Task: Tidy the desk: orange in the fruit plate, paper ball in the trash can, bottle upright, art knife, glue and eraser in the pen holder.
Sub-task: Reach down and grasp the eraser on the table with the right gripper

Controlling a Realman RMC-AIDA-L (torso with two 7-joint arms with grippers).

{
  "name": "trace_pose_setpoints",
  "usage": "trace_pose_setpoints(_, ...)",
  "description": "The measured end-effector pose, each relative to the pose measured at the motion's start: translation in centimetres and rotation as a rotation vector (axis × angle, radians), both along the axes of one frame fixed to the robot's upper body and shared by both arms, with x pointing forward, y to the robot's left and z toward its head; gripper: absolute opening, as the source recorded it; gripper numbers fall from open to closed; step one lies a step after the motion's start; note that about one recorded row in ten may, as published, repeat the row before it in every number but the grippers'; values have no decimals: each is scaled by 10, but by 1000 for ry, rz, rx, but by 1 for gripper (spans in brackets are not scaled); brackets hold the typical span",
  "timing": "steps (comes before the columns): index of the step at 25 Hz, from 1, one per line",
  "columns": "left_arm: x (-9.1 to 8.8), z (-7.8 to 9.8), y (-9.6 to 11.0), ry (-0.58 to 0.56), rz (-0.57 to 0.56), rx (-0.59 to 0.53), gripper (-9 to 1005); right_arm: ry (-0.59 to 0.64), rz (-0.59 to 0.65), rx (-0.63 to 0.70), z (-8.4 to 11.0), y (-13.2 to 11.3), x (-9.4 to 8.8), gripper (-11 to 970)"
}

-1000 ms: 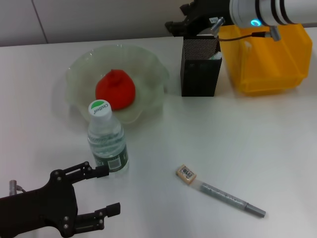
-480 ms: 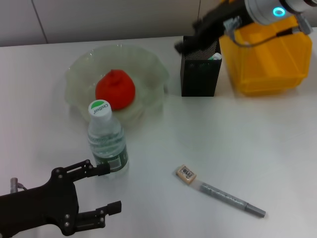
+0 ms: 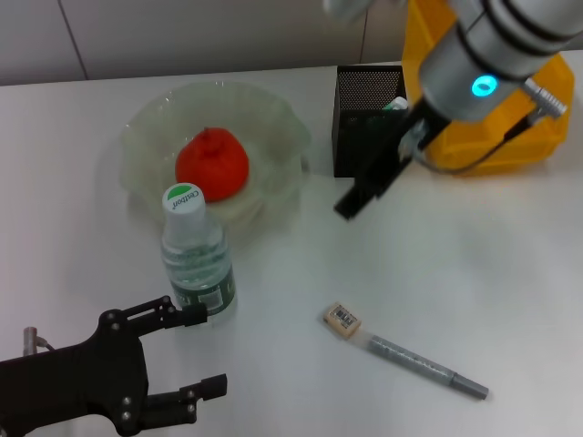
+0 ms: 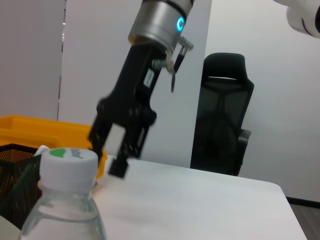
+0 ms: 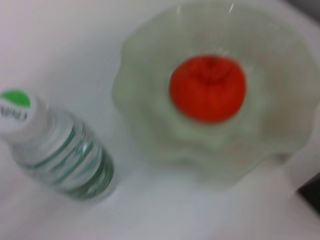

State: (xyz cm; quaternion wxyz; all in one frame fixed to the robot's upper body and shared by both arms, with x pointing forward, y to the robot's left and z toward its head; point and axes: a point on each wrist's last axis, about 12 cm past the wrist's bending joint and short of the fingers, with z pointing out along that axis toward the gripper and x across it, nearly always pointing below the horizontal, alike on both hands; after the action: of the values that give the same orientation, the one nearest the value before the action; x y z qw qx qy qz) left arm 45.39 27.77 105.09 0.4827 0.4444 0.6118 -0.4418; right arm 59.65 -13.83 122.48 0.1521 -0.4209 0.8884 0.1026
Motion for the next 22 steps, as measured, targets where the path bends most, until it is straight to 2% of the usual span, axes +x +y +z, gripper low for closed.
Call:
trace_pose_setpoints(5, 1, 0, 0, -8, -14, 13, 786, 98, 13, -61, -22, 14, -1, 667)
trace_pose_setpoints(13, -1, -3, 5, -13, -9, 47, 786, 154, 47, -94, -43, 42, -12, 664)
trace_pose_setpoints(22, -2, -5, 5, -18, -3, 51, 787, 184, 23, -170, -64, 61, -22, 661)
